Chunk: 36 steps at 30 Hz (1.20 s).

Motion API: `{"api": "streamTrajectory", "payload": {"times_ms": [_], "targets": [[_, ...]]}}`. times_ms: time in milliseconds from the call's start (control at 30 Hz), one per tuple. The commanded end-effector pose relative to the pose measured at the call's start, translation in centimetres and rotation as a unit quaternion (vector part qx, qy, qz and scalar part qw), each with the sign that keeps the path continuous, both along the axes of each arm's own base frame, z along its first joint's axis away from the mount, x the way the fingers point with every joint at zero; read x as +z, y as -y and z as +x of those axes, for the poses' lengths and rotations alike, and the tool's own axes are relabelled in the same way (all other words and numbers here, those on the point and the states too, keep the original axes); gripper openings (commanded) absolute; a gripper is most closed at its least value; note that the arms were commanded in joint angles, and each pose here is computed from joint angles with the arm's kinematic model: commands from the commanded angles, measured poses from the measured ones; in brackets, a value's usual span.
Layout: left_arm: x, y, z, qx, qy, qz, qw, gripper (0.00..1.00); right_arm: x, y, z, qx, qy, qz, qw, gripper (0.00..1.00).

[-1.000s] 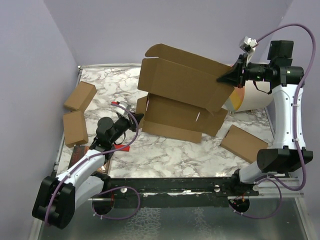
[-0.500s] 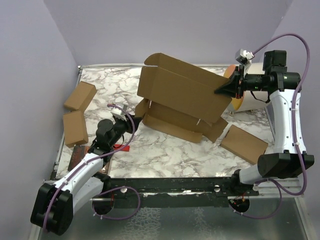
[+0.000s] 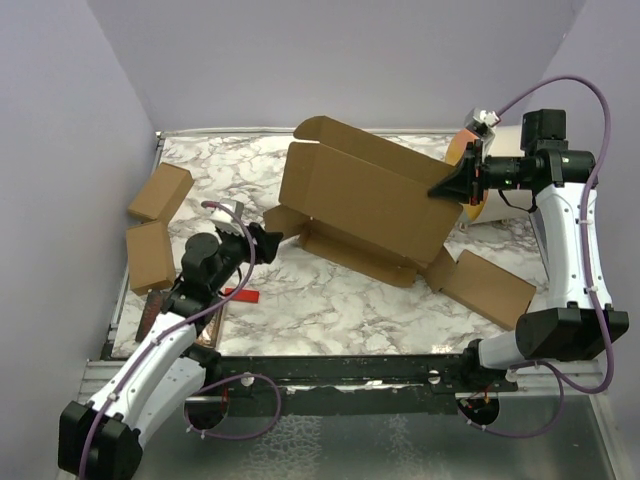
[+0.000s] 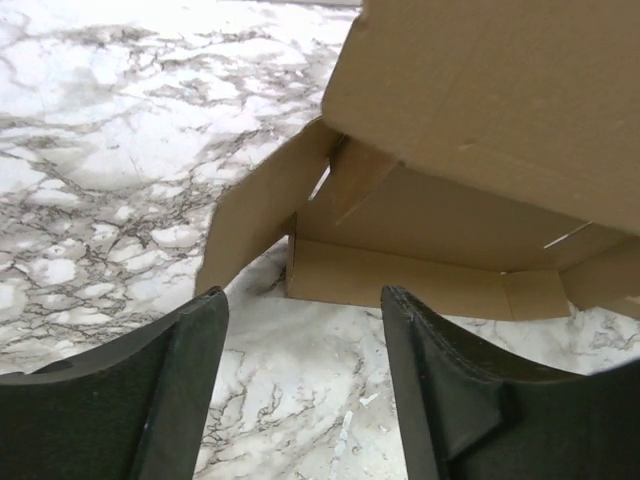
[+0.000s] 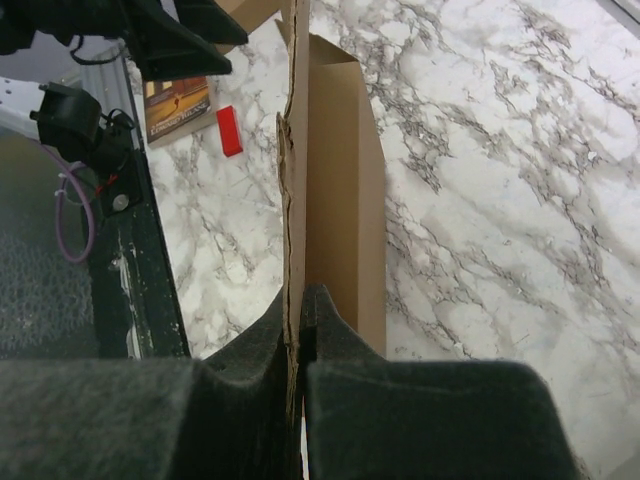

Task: Fold the paper box

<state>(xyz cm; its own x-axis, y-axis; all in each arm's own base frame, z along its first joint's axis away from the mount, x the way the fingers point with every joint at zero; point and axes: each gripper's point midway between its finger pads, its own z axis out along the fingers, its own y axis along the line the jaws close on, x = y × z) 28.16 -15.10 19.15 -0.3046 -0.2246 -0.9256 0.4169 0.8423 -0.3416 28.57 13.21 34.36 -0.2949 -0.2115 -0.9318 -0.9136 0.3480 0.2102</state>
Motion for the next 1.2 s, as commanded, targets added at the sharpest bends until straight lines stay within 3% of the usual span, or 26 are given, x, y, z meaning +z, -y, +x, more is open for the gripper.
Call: {"api": "streamTrajectory", "payload": {"times_ms": [0, 200, 433, 600, 767, 933, 1167], "targets": [[3.6, -1.2, -0.7, 0.022, 0.005, -0.001, 1.0, 0.67, -0.8, 0.7, 1.2, -0.028, -0.003, -0.03, 0.999, 0.01], [4.9, -3.9, 0.1, 0.082, -0.019, 0.047, 0.995, 0.6, -0.4, 0.7, 1.9, -0.03, 0.001, -0.029, 0.999, 0.01], [4.0, -10.1, 5.6, 0.18, -0.041, 0.045, 0.982, 0.41, -0.4, 0.6, 2.1, -0.026, -0.002, -0.025, 0.999, 0.01], [1.8, -8.1, 10.0, 0.084, -0.037, 0.02, 0.996, 0.33, -0.3, 0.6, 2.1, -0.026, -0.001, -0.025, 0.999, 0.01], [1.9, -4.3, 11.3, -0.033, 0.023, -0.013, 0.999, 0.29, -0.2, 0.6, 2.1, -0.026, 0.0, -0.024, 0.999, 0.01], [0.7, -2.4, 10.0, -0.096, 0.077, 0.002, 0.992, 0.32, -0.2, 0.5, 2.3, -0.026, -0.003, -0.019, 0.999, 0.01], [-1.7, 0.4, 8.8, -0.153, 0.09, 0.035, 0.984, 0.36, -0.3, 0.5, 2.5, -0.024, -0.01, -0.016, 1.0, 0.01]]}}
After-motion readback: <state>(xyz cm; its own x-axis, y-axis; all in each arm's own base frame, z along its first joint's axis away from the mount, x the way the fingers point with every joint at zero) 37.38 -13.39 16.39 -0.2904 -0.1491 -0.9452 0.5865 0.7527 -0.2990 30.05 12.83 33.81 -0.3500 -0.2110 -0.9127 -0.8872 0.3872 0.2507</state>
